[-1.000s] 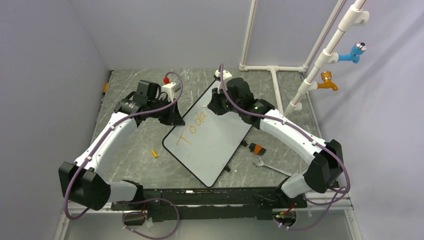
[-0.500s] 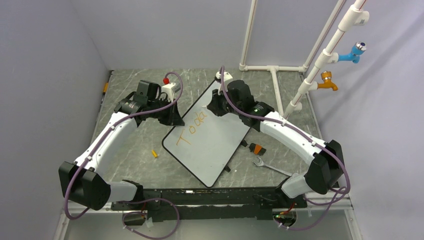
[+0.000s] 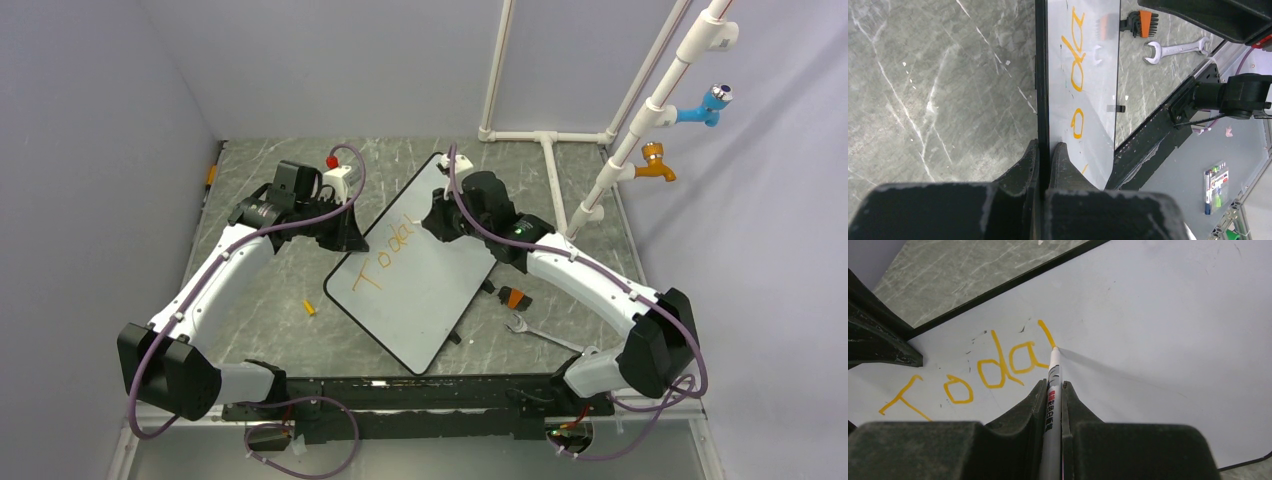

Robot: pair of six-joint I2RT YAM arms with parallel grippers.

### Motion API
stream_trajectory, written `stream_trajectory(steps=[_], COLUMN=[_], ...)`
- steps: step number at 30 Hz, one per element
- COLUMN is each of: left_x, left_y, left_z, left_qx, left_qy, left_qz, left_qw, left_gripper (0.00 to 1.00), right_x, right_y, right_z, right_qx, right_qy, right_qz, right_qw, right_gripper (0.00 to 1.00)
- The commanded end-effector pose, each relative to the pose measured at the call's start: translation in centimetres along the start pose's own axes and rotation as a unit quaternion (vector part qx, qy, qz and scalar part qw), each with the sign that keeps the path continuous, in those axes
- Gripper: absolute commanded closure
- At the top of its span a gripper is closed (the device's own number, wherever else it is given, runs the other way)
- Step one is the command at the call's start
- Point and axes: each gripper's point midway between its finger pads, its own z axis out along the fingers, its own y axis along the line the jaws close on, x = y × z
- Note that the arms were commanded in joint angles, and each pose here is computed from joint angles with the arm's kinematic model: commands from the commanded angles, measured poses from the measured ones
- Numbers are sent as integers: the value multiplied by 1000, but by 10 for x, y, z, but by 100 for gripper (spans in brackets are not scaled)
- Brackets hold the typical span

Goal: Write a sentence on the whiteboard

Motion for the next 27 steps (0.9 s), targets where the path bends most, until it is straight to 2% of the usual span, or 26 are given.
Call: stream_trajectory(steps=[1, 27], left_x=[-21, -20], left_y=[22, 22], left_z=[-5, -3], left_qx=[-64, -62], left_qy=[-39, -35], left_qz=[67, 69], left_qw=[995, 995], left_gripper=[100, 100], right_x=[18, -23], right_y=[-7, -20], right_z=[1, 8], right_qx=[15, 31], right_qy=[20, -10], right_qz=[6, 5], right_qw=[1000, 999], right_gripper=[100, 100])
